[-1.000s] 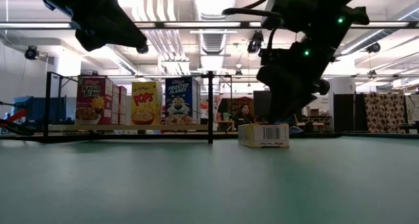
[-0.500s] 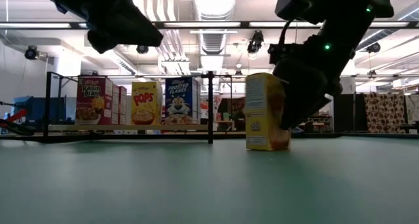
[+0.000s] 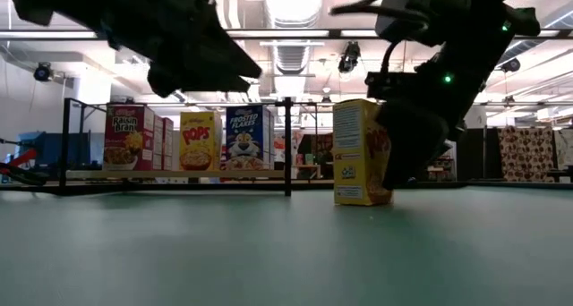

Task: Stack cereal on shelf
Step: Put the yellow cereal box on the shelf aligned with the yellow cereal boxes

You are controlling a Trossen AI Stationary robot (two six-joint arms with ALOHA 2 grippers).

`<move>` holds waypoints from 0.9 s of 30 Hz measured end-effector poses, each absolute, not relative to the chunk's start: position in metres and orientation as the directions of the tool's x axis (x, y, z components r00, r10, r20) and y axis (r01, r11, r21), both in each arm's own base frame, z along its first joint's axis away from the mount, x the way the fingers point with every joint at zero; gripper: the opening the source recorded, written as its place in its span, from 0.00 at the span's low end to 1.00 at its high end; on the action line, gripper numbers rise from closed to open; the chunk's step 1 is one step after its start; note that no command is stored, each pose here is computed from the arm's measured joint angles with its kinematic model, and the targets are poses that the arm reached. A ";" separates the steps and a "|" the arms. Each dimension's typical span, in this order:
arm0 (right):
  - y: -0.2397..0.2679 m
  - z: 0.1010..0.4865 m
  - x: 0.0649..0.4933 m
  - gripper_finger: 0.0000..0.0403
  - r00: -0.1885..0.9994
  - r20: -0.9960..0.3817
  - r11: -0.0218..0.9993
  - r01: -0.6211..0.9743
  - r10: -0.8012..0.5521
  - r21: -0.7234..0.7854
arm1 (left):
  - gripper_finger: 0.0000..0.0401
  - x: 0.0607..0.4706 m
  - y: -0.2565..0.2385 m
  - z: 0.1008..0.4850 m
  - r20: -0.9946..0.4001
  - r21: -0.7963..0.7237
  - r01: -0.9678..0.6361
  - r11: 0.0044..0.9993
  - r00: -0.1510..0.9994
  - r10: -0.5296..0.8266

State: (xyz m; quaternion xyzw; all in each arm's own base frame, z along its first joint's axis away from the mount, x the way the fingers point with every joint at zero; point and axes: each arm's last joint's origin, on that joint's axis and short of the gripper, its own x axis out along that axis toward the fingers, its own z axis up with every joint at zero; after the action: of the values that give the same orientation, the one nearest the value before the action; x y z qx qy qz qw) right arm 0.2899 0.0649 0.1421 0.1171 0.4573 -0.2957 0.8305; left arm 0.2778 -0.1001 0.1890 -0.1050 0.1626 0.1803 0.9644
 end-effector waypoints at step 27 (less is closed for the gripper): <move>0.059 0.170 0.259 0.48 0.352 -0.802 0.875 0.191 -0.483 -0.444 | 0.49 0.326 -0.111 0.120 -0.153 -0.052 -0.489 0.871 0.866 0.477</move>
State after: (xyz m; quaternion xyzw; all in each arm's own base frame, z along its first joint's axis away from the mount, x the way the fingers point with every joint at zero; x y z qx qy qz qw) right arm 0.2590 0.0591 0.1700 -0.1379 0.5298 -0.2080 0.8105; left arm 0.3263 -0.1112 0.1197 -0.0444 0.0676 0.2503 0.9648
